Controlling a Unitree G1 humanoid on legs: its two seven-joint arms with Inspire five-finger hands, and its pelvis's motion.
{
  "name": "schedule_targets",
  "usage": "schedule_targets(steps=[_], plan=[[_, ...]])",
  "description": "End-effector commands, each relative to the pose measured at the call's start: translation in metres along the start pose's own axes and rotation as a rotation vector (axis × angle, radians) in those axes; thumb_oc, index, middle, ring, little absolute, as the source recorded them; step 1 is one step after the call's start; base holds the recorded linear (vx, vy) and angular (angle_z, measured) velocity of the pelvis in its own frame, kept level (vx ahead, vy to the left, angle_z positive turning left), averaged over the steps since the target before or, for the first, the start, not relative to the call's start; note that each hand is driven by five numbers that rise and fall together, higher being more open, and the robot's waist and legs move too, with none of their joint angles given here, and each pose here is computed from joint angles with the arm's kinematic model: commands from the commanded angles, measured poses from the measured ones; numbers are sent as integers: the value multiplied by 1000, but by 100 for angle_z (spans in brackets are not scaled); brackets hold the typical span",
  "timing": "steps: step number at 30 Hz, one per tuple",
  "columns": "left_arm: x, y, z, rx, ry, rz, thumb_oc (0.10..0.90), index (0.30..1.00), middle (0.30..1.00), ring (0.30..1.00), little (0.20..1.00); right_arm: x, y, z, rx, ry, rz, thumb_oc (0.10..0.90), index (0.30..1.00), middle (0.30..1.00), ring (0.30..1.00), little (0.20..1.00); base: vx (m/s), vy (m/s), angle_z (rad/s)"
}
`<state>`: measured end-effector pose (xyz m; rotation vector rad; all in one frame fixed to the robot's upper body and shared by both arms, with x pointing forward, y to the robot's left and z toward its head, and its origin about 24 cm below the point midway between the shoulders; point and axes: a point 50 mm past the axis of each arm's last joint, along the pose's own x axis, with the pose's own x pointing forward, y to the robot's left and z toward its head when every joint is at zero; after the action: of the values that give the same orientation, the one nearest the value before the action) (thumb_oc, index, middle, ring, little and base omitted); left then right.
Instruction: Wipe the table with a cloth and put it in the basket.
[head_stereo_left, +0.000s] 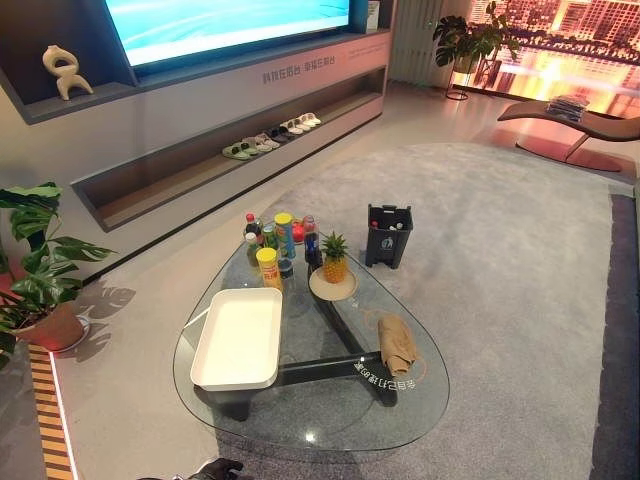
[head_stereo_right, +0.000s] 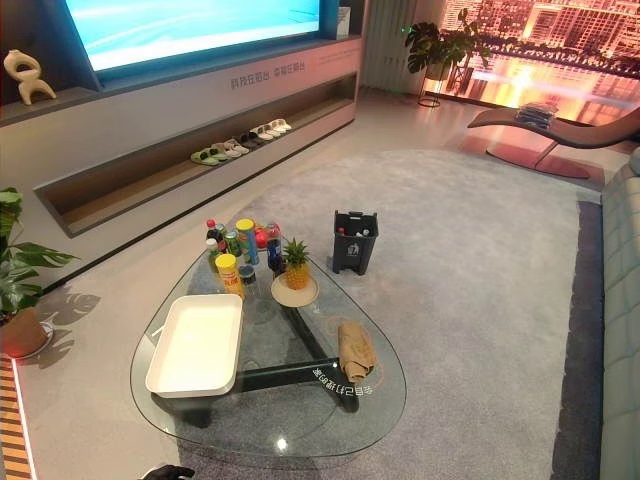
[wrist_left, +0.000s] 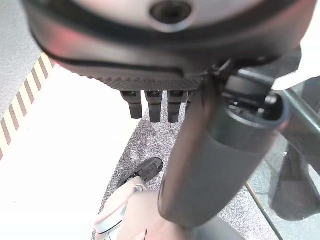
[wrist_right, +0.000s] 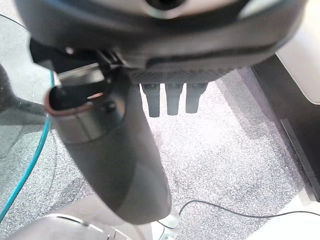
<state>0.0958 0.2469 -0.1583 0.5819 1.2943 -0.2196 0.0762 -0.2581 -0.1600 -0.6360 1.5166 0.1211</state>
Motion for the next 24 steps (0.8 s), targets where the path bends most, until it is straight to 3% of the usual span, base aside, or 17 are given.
schedule_targets(steps=[1,14,24], plan=[[2,6,22,-12,-34,4,800,900,900,900,900,-3,-21,14,28,6,-70,800,900,900,900,900,0,0,0],[1,17,11,-58,-1,36,800,900,900,900,900,-3,-36,2,158,41,-105,800,900,900,900,900,2,-8,0],[0,30,21,-250,-41,67,800,900,900,900,900,-5,-49,2,217,41,-146,800,900,900,900,900,-20,-14,-1]])
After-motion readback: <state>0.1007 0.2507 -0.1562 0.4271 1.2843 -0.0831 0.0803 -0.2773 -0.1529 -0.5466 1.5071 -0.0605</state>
